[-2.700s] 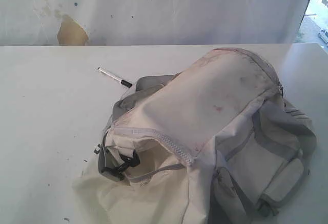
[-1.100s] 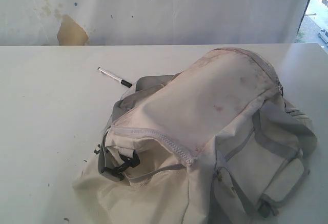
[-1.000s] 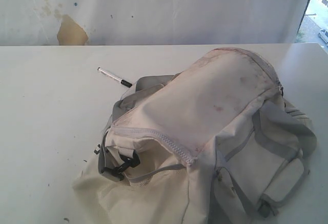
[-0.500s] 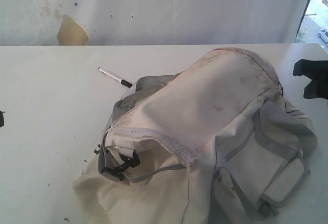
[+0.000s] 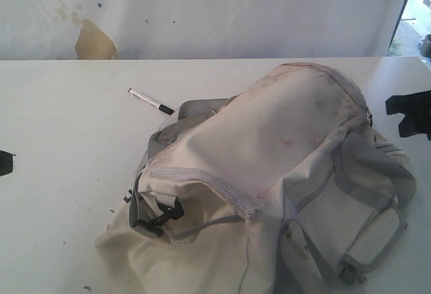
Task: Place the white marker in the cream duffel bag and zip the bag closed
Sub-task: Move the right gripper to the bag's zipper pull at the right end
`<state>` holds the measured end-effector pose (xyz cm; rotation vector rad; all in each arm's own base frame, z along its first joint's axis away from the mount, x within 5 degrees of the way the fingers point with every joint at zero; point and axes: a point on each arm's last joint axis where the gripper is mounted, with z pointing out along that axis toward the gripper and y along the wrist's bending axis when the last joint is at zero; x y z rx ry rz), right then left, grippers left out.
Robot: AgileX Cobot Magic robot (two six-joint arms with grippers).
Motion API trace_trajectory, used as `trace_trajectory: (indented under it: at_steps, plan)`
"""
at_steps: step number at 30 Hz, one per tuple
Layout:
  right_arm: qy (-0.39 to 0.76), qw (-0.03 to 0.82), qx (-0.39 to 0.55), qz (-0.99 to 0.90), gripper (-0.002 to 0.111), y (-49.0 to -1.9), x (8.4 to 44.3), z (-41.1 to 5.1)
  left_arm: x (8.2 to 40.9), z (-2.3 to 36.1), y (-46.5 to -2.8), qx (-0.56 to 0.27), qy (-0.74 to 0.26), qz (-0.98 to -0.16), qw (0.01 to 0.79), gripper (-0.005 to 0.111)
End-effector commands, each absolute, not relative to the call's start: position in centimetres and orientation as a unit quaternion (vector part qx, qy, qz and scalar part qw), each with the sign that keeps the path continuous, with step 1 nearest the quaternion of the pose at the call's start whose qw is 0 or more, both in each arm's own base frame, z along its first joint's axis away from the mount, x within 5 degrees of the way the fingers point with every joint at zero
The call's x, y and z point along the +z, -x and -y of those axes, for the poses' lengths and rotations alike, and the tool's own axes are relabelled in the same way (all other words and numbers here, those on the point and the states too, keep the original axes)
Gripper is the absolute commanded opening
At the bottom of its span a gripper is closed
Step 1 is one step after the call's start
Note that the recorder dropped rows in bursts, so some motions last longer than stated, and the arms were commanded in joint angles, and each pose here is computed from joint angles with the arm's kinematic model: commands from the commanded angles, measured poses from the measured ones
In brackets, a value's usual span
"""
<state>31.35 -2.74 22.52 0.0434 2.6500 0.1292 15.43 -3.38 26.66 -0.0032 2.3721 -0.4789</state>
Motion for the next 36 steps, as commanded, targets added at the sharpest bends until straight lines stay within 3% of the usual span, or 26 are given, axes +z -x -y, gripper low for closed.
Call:
trace_trajectory:
  at_steps: [1, 6, 14, 23, 36]
  plan:
    - [0.109, 0.274, 0.001, -0.956, 0.040, -33.0, 21.8, 3.4, 26.9, 3.4, -15.6, -0.186, 0.001, -0.914, 0.362, 0.057]
    - [0.230, 0.276, -0.015, -0.933, 0.031, -33.7, 20.7, 3.2, 26.9, 3.4, -15.6, -0.185, 0.002, -0.913, 0.363, 0.057]
    - [0.253, 0.294, -0.028, -0.921, 0.030, -35.1, 18.6, 3.3, 26.9, 3.4, -15.6, -0.185, 0.002, -0.913, 0.363, 0.057]
    - [0.245, 0.281, -0.026, -0.927, 0.056, -36.0, 15.9, 3.2, 26.9, 3.4, -15.6, -0.185, 0.002, -0.913, 0.363, 0.057]
    - [0.252, 0.293, -0.042, -0.921, 0.053, -37.2, 13.7, 1.2, 26.9, 3.4, -15.6, -0.185, 0.002, -0.913, 0.364, 0.057]
